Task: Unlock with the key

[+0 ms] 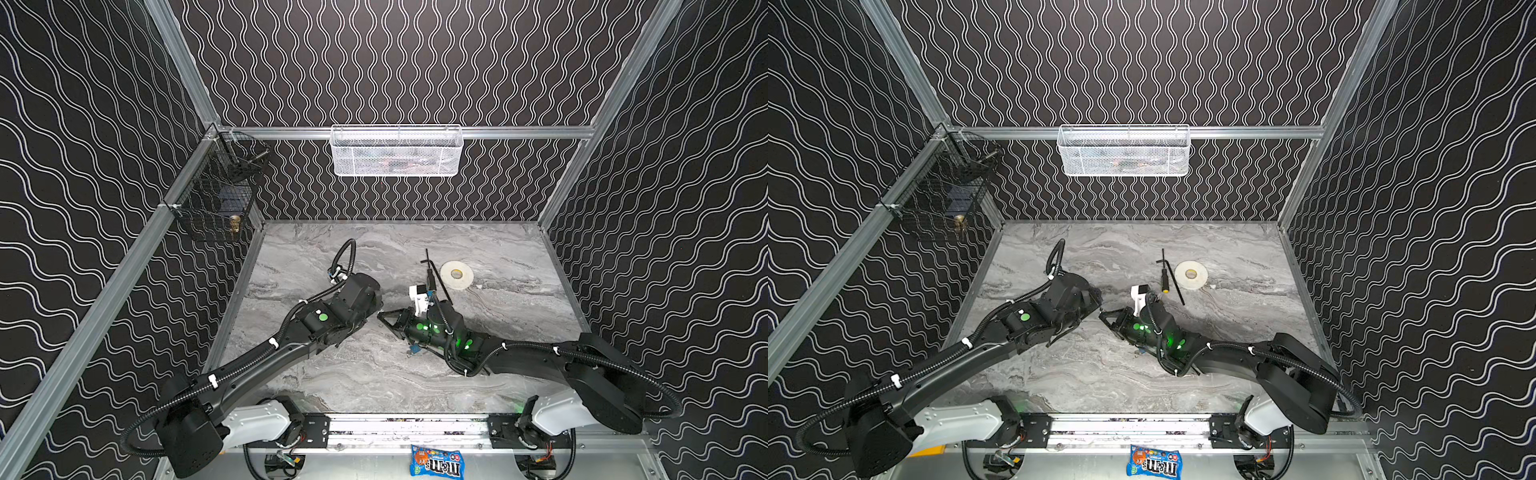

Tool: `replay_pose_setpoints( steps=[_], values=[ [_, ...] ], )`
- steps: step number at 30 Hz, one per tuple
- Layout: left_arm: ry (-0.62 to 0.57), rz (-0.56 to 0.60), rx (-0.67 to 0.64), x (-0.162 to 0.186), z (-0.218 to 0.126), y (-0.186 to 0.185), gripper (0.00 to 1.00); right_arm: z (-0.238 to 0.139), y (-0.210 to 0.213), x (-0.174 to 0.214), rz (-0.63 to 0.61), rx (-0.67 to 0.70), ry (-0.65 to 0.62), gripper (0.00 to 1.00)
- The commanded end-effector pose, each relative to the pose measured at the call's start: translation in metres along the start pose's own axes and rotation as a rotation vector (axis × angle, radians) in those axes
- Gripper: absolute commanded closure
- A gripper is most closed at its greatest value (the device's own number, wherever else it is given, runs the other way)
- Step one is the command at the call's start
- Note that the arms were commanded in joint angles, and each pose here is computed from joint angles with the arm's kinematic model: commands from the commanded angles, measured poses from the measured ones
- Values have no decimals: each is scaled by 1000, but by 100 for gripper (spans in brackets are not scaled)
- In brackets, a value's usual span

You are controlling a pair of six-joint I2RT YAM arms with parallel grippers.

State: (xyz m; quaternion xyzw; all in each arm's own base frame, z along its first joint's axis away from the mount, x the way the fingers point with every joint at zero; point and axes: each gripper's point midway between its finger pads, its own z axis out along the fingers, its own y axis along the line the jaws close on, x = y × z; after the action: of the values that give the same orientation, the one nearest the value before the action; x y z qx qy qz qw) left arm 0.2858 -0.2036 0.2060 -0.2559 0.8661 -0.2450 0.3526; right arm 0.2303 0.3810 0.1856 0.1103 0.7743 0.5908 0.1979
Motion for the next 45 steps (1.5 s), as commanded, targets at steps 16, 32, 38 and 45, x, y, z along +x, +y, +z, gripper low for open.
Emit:
replay_pose_setpoints(
  steps=[16,32,38,45],
  values=[
    [-24,-62,61,-5,-12,2,100,-7,11,-19,-97,41,-92,100],
    [-65,-210,161,-15,-21,-10,100,-14,-2,-3,-160,139,-69,100],
    [-13,-274,199,-8,-23,-14,100,-14,-1,-10,-224,135,-129,100],
    [23,-280,186,-1,-21,-14,100,-8,29,-13,-346,49,-139,100]
  ],
)
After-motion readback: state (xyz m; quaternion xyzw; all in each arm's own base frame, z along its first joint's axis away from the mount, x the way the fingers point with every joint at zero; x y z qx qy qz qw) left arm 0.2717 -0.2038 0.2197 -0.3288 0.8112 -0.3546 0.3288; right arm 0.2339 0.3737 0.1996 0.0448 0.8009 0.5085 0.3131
